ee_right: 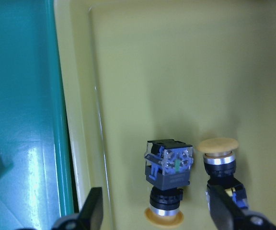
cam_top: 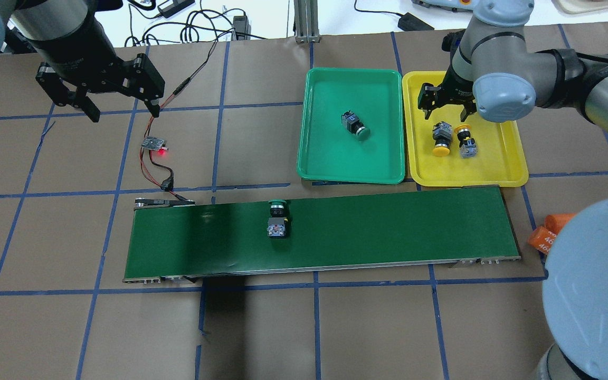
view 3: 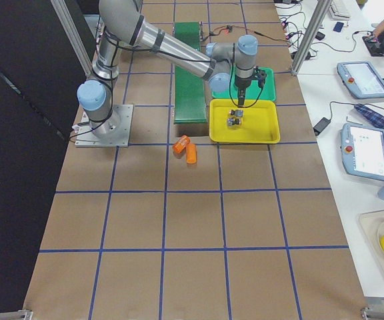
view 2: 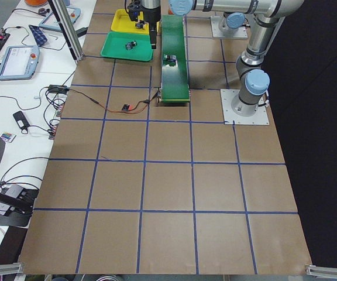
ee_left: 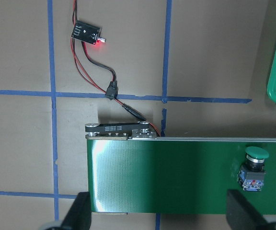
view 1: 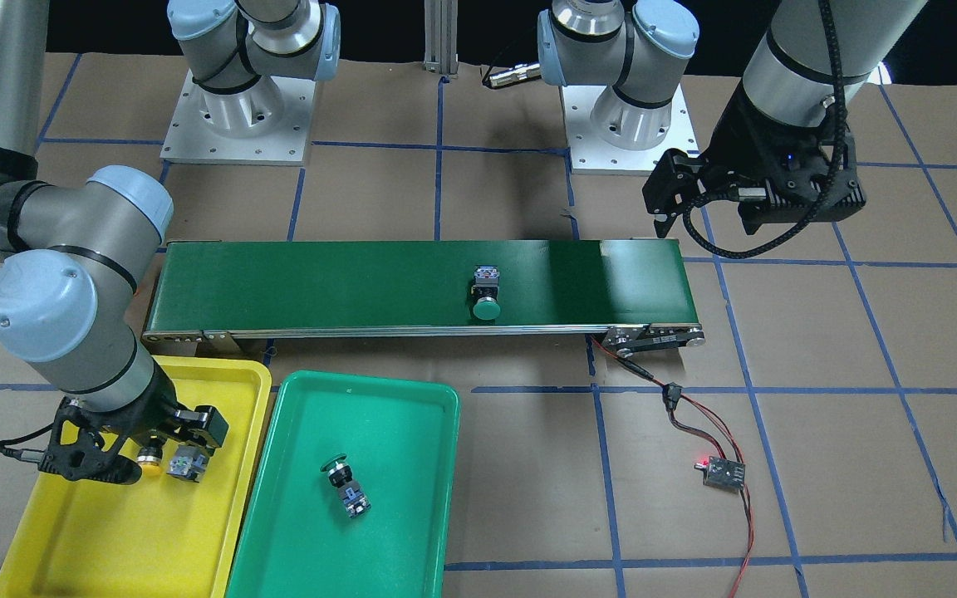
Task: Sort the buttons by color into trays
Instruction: 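Move the right gripper to the belt and grasp the green-capped button, then carry the green button into the green tray and release it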
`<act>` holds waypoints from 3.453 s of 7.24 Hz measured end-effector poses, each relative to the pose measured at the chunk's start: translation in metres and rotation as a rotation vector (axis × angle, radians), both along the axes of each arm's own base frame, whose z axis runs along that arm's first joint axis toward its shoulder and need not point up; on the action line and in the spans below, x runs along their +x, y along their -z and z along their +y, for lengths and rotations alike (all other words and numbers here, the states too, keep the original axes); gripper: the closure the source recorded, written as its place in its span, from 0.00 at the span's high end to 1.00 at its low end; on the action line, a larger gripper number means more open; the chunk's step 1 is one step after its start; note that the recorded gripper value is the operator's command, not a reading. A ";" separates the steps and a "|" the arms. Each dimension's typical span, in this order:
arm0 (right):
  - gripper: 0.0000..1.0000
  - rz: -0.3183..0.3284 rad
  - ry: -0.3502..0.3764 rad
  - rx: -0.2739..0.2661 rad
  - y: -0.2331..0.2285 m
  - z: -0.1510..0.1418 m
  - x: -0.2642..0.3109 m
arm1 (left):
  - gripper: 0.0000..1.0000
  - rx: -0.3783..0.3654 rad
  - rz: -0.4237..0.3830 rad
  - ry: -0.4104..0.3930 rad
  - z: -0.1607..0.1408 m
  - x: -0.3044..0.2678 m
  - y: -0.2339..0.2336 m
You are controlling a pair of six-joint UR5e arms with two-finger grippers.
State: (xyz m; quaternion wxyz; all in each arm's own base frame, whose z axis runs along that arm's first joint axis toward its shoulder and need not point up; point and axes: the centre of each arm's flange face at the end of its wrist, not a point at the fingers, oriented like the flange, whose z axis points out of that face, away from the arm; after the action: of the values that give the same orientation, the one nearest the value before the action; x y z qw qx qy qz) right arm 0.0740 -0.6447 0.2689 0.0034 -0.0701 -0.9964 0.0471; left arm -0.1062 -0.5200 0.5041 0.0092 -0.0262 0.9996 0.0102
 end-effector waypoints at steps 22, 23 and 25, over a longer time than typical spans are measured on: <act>0.45 -0.068 -0.040 0.238 0.015 0.199 0.264 | 1.00 -0.007 0.002 -0.008 -0.003 0.001 0.000; 0.01 -0.063 -0.038 0.243 0.017 0.199 0.264 | 1.00 -0.009 0.002 -0.008 -0.003 0.001 0.000; 0.00 -0.053 -0.018 0.246 0.018 0.198 0.262 | 1.00 -0.013 0.002 -0.007 -0.004 0.000 0.000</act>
State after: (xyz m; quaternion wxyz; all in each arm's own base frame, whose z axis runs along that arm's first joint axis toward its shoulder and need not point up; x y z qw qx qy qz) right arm 0.3359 -0.4470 0.2513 -0.0148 -0.0614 -0.9950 -0.0771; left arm -0.1058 -0.5236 0.5045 0.0079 -0.0299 0.9995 0.0038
